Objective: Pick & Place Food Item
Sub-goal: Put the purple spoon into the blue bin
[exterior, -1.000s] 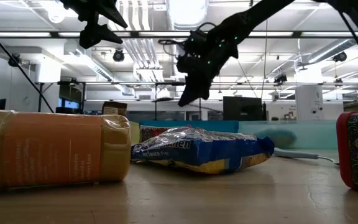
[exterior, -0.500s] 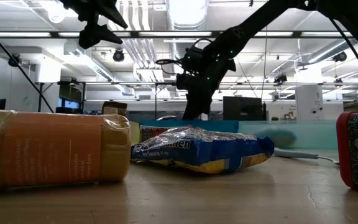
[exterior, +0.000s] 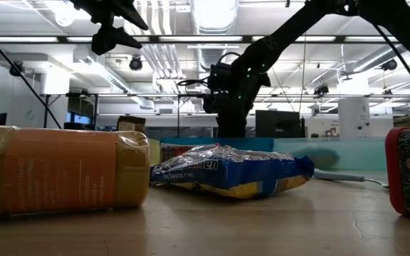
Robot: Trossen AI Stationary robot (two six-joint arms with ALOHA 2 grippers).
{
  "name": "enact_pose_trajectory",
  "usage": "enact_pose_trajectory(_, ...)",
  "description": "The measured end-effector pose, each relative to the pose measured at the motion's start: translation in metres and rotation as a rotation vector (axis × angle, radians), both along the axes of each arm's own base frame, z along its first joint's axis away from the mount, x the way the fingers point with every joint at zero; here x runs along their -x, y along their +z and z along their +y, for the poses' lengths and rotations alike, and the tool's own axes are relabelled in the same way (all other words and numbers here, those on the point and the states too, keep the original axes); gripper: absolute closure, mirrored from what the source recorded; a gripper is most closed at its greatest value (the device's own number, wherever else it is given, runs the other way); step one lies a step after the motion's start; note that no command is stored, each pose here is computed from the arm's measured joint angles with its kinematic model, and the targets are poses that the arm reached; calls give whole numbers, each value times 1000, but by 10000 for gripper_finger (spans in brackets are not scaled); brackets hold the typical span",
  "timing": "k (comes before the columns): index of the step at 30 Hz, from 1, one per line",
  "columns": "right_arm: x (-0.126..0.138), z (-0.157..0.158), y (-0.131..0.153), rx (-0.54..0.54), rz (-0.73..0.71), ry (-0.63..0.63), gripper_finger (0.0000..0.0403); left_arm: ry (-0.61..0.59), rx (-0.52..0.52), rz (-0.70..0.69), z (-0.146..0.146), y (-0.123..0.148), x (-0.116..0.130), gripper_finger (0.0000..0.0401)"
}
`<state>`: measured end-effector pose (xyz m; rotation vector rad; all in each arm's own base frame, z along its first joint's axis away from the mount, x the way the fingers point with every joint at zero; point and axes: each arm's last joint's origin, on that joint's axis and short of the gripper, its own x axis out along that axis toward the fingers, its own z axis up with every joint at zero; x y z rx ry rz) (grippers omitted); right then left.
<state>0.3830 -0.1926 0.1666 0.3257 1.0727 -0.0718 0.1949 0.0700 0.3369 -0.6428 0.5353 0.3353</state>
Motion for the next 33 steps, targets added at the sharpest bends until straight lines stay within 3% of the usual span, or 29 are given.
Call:
enact_pose_trajectory(19,2,4,-21,-100,83,10,390,2,4,1,0,0,0,183)
enact_pose_trajectory(33,2,5,-21,-102,84,9,390,1,3,2,0,0,0,183)
